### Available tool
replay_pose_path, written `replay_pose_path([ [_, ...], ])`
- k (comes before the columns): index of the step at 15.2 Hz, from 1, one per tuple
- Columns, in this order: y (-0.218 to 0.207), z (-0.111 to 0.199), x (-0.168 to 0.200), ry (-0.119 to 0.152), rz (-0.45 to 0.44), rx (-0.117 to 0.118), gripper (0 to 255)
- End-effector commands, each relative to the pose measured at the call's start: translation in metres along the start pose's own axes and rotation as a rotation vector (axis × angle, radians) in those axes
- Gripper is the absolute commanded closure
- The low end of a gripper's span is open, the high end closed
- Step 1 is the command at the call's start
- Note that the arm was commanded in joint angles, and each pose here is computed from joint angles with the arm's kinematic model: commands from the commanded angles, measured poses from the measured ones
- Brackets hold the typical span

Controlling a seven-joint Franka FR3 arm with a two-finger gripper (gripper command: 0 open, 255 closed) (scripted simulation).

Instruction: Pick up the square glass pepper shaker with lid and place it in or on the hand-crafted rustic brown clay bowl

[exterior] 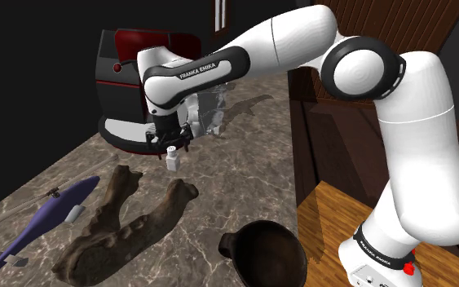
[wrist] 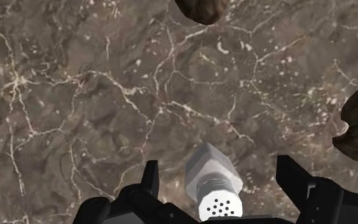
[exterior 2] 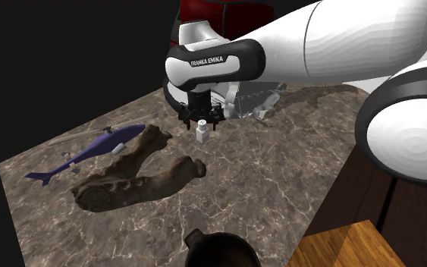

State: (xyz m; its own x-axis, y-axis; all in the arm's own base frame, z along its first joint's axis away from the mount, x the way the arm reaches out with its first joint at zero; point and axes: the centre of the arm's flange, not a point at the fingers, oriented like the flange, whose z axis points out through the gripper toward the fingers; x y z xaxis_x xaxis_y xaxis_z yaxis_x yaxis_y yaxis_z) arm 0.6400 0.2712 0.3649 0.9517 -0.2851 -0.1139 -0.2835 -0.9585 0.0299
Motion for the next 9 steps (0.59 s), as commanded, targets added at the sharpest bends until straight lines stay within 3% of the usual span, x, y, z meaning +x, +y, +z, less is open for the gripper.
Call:
replay_pose_path([
  [1,0.000,0.010,0.002,-0.001,0.002,0.001,0],
  [6,0.000,0.039,0.002,-0.001,0.002,0.001,0],
  [9,0.000,0.039,0.002,-0.001,0.002,0.001,0],
])
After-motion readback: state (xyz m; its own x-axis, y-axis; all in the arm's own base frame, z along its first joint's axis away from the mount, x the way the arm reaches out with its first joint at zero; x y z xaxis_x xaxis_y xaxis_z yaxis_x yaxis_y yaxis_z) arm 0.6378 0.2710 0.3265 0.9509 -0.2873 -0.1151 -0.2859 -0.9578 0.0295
